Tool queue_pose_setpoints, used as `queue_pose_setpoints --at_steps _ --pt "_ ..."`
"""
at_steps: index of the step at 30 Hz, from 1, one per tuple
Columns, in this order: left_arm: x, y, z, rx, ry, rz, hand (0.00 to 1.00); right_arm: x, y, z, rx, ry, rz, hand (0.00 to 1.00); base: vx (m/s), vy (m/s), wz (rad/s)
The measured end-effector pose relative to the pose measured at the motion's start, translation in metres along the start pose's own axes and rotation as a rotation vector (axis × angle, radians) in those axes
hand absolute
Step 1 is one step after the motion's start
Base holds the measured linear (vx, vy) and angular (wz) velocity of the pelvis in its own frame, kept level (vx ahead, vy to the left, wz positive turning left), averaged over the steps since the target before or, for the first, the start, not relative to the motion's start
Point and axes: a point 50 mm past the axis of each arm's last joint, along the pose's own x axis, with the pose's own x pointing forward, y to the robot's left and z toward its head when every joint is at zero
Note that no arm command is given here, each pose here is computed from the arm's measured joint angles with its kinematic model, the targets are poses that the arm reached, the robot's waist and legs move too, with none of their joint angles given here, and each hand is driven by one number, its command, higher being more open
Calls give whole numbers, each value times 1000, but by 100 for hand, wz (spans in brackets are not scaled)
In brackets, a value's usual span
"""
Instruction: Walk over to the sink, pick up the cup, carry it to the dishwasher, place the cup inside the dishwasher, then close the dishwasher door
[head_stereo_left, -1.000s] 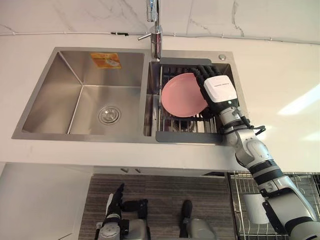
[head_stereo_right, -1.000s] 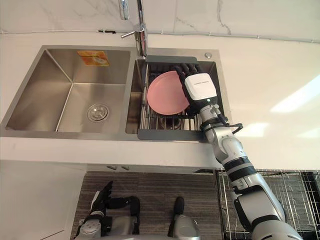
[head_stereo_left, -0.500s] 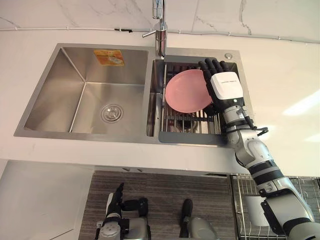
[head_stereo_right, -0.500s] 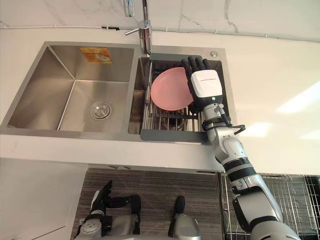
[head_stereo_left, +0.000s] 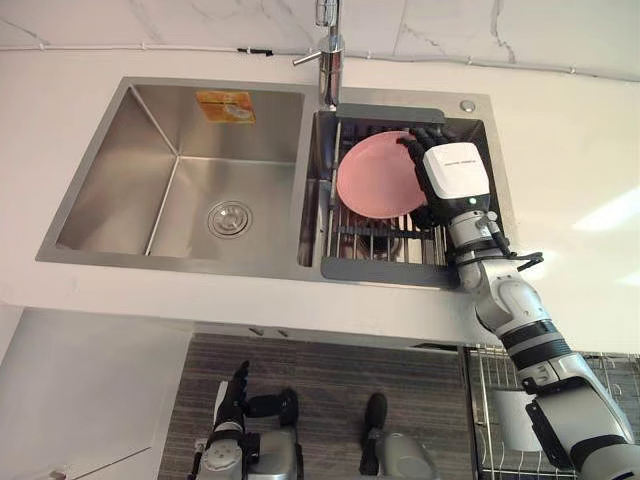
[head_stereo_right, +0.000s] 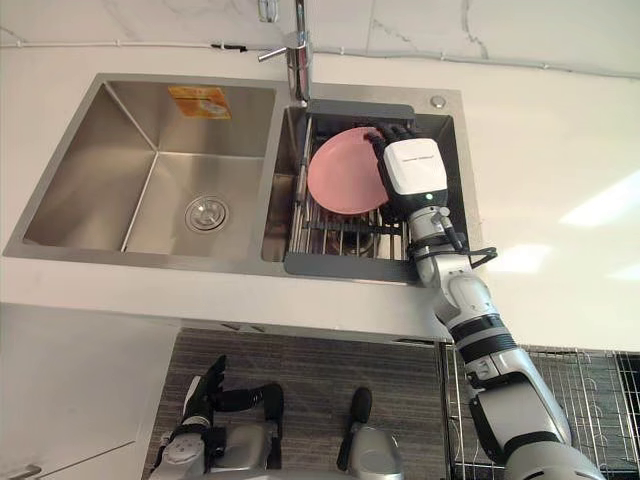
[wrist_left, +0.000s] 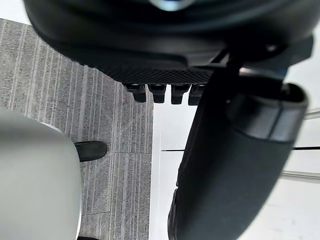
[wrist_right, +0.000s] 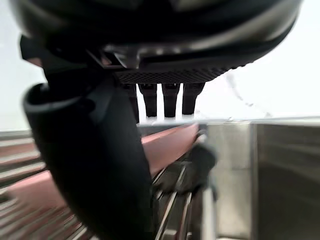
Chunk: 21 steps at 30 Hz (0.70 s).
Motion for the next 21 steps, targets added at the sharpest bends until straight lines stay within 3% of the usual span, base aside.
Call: queue_pose_setpoints --at_steps 5,8,21 --pt "2 -1 2 2 -3 -2 100 2 2 11 1 -90 35 0 8 -3 4" --pt "3 -1 3 3 -4 -3 100 14 -13 16 10 -122 -14 0 0 0 0" --pt "4 -2 4 5 -1 -5 100 13 -26 19 69 -143 -45 0 0 -1 -3"
